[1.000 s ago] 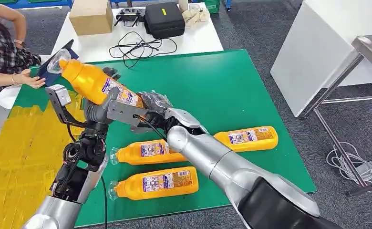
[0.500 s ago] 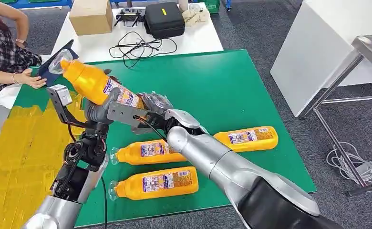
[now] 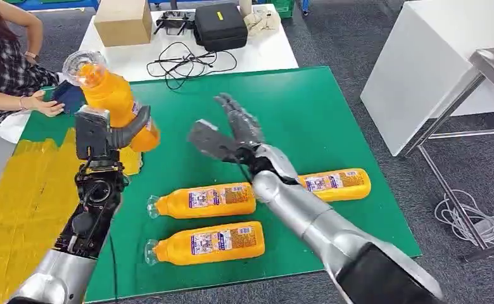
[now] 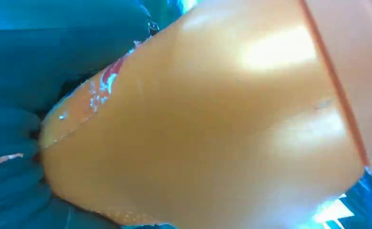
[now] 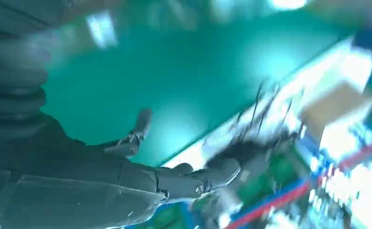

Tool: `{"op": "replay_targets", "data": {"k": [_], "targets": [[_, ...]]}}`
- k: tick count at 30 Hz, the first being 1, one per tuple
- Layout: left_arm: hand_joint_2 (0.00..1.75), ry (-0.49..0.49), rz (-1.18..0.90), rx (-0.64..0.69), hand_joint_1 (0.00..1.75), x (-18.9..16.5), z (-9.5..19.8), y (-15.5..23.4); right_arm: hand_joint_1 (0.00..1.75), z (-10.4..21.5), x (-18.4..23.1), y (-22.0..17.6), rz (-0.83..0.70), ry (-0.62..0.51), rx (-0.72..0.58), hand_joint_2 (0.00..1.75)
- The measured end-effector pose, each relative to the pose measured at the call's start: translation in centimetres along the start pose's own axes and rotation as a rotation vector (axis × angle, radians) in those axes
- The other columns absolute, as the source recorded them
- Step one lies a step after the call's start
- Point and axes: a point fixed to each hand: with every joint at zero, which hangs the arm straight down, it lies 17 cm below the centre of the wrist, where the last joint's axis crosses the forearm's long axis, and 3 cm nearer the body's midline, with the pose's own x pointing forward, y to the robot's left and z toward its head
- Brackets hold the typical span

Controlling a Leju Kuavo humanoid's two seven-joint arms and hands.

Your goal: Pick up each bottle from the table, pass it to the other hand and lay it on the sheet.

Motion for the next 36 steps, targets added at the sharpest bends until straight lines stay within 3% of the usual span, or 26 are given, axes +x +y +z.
{"op": "replay_targets", "data": {"k": [8, 13, 25, 36], "targets": [[1.75, -0.03, -0.486, 0.045, 1.75, -4.7, 4.6, 4.5, 0.0, 5.2, -5.5, -5.9, -0.147, 0.02, -0.156, 0.0], [1.75, -0.02, -0.579, 0.023, 1.75, -6.1, 6.5, 4.9, 0.0, 6.3, -5.8, -7.4, -0.167, 0.008, -0.199, 0.0], [1.75, -0.003, -0.82, -0.057, 1.75, -9.0, 8.2, 5.9, 0.0, 7.0, -5.3, -7.2, -0.216, -0.022, -0.165, 0.0], [1.75, 0.092, -1.255, -0.318, 1.75, -18.7, 12.4, 6.8, 0.0, 8.9, -4.4, -4.4, -0.217, -0.055, -0.104, 0.0]]}}
